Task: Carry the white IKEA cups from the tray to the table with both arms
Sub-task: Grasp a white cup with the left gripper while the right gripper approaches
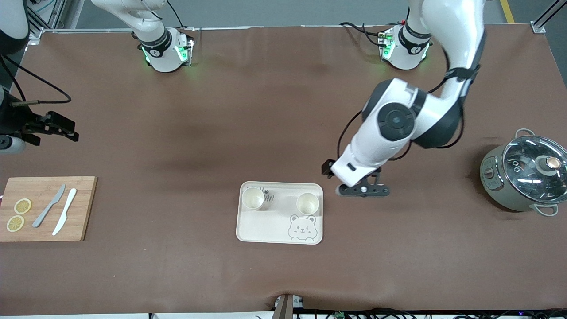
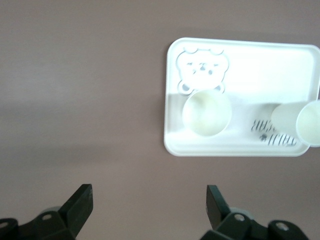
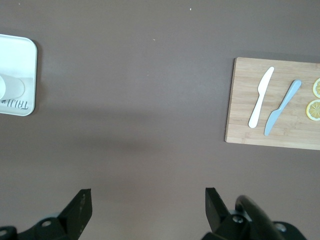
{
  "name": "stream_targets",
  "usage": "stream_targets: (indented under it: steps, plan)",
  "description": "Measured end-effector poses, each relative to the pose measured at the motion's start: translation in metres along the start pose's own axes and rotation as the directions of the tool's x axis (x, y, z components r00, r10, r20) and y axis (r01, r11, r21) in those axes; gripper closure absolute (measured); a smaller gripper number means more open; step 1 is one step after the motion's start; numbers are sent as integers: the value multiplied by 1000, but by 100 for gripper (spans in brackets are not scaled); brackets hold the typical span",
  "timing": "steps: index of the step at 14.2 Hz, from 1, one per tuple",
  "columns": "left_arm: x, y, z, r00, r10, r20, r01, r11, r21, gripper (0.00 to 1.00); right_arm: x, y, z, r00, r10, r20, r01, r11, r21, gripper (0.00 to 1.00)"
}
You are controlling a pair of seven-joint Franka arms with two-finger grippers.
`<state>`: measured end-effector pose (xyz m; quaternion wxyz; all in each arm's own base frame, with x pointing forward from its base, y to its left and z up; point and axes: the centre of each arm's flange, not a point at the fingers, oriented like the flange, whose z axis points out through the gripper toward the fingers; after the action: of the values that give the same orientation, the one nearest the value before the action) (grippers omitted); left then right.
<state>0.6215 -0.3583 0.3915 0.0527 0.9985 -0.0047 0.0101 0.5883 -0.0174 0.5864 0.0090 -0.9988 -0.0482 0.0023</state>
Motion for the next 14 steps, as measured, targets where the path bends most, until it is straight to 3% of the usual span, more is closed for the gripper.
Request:
stream_targets:
  steps: [6,10,14]
  plan:
    - [6,21,50,999,6,-34,-7,999,-36,3,8,2,12,1000,1,4,-1,1000,0,0]
    - [5,31,77,996,47,-76,-49,999,-21,9,29,17,62,998,20,56,-20,1000,4,0]
    - [13,29,110,991,52,-125,-56,998,-32,17,50,49,121,995,51,81,-49,998,-30,0]
